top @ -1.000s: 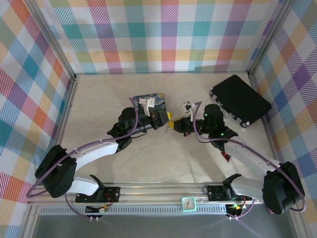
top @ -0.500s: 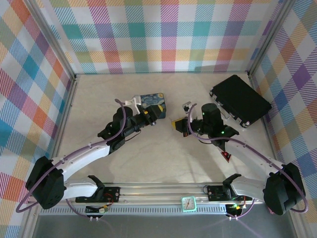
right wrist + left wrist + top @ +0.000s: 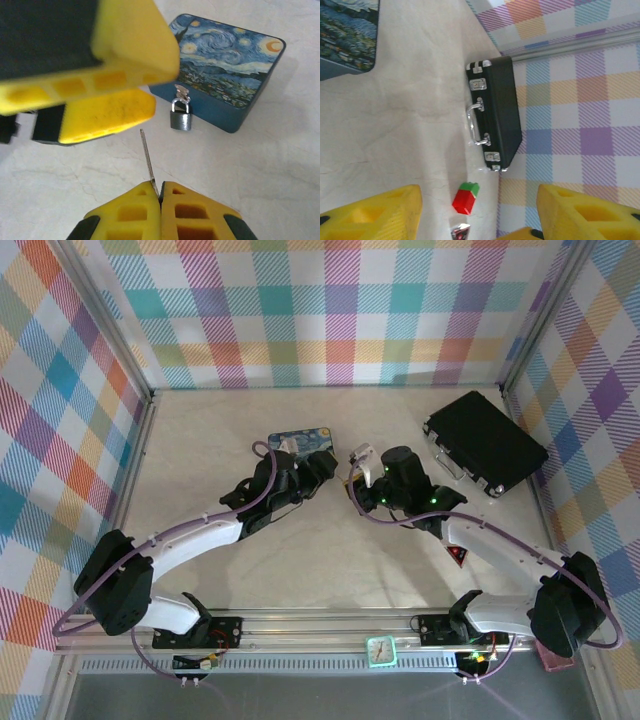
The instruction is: Unlock a padlock with a key
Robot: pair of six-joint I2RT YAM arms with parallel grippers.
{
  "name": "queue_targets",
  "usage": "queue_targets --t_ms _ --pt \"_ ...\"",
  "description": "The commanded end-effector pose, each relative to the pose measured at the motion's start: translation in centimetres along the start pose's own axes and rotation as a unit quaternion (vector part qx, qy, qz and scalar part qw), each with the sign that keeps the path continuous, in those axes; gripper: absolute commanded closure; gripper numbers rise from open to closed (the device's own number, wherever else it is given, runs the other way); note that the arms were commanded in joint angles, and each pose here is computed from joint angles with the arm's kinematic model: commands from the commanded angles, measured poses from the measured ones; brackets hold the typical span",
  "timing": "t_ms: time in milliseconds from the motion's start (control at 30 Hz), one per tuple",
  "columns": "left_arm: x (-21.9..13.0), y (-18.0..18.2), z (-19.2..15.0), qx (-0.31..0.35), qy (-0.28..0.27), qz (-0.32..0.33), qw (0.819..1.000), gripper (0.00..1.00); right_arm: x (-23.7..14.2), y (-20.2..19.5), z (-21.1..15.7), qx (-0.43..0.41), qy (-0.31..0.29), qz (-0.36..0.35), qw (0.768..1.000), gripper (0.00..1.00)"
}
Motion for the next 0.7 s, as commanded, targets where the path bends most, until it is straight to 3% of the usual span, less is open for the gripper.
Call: queue_targets --t_ms 0,200,667 --pt "0.4 -1.1 0.0 -0.028 -0.008 -0.009 1.0 0.39 0.0 -0.7 0.2 -0.021 0.005 -0.029 0.999 1.0" --pt "1.1 -0.9 -0.7 -0.044 0.008 0.005 0.999 0.4 0.0 -0.9 0.5 -0.025 -0.014 -0.042 0.999 1.0" --pt "1.2 -1.1 -1.4 -0.05 0.009 -0.001 0.999 0.63 1.2 -0.7 0.4 -0.04 -0.011 -0.036 0.998 1.0"
Point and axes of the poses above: each hand's point on the last joint's axis, 136 mm out from that joint toward the fingers, its own x axis out along the fingers, its own y axis along the line the jaws close on, z = x × y, the point moved 4 cm from there along -x, back along the fingers, and after that the axes turned 11 degrees about -x, right-handed, at the moved point
